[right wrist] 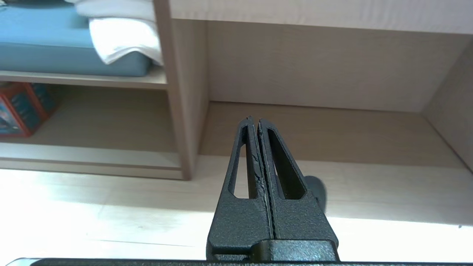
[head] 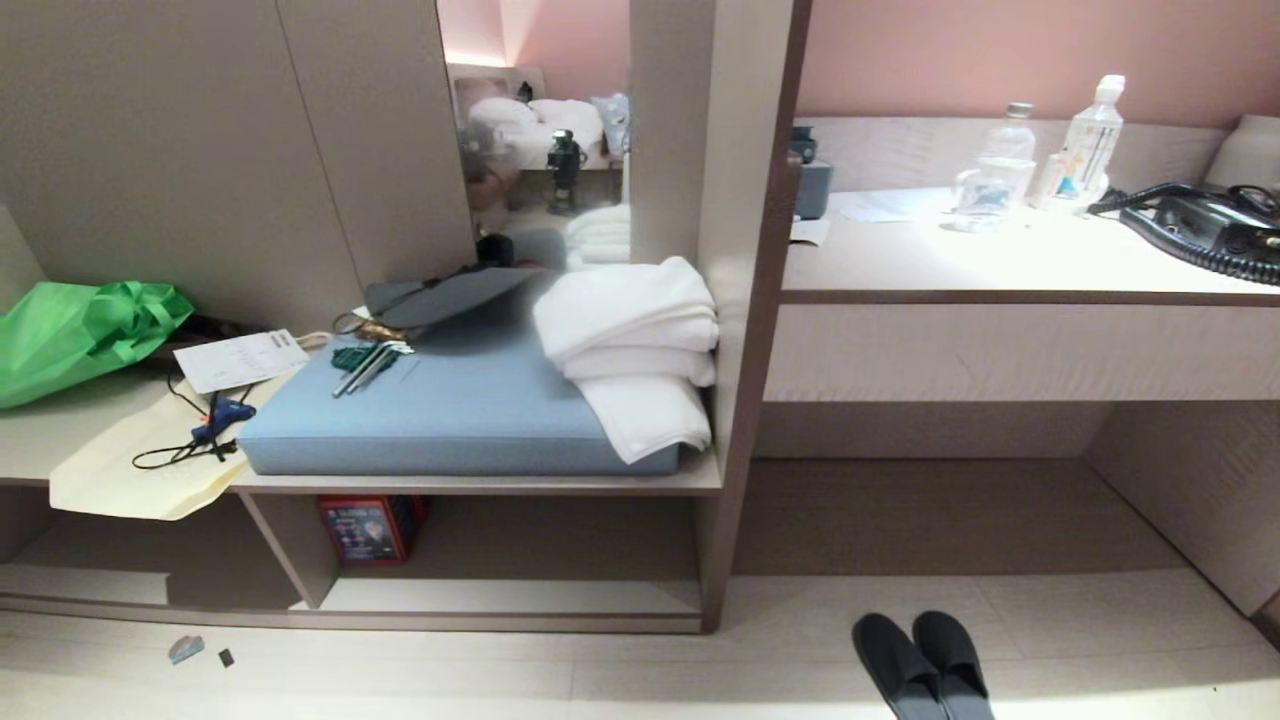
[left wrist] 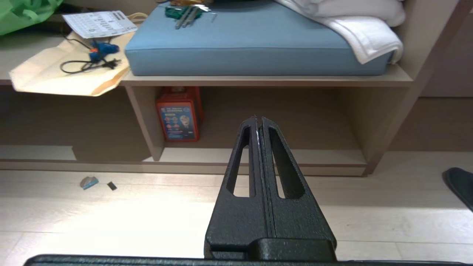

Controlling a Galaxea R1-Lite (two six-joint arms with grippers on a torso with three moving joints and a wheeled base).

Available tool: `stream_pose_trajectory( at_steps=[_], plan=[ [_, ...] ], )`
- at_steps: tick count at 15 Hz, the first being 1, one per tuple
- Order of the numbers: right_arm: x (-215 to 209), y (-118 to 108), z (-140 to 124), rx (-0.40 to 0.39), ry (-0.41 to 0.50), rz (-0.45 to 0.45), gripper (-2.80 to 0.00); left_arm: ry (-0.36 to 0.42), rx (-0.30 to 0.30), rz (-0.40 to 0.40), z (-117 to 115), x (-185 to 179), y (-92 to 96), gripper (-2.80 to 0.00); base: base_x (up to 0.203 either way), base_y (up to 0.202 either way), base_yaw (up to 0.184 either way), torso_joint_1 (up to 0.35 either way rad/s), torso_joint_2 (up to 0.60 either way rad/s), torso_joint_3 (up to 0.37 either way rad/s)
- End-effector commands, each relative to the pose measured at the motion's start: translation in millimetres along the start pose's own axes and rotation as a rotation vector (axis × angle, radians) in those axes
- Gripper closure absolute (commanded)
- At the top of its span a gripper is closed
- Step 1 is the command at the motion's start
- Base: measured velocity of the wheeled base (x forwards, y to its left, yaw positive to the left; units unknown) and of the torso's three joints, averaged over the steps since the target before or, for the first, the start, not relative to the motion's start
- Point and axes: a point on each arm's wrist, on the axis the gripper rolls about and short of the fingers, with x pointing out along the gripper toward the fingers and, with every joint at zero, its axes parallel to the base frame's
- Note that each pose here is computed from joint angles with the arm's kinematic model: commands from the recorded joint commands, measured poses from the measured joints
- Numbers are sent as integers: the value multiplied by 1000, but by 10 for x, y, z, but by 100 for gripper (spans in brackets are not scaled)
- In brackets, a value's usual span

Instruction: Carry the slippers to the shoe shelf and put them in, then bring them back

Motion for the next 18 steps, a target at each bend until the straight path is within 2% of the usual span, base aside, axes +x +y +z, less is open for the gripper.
stream_pose_trajectory(
  at_steps=[1, 18],
  plan=[
    [1, 0, 1, 3, 0, 0, 0, 0, 0, 1, 1, 1, 0, 0, 0, 199, -4, 0, 1, 3],
    [0, 0, 1, 2, -1, 0, 0, 1, 0, 1, 0, 1, 0, 0, 0, 196, -1, 1, 1, 3]
  ],
)
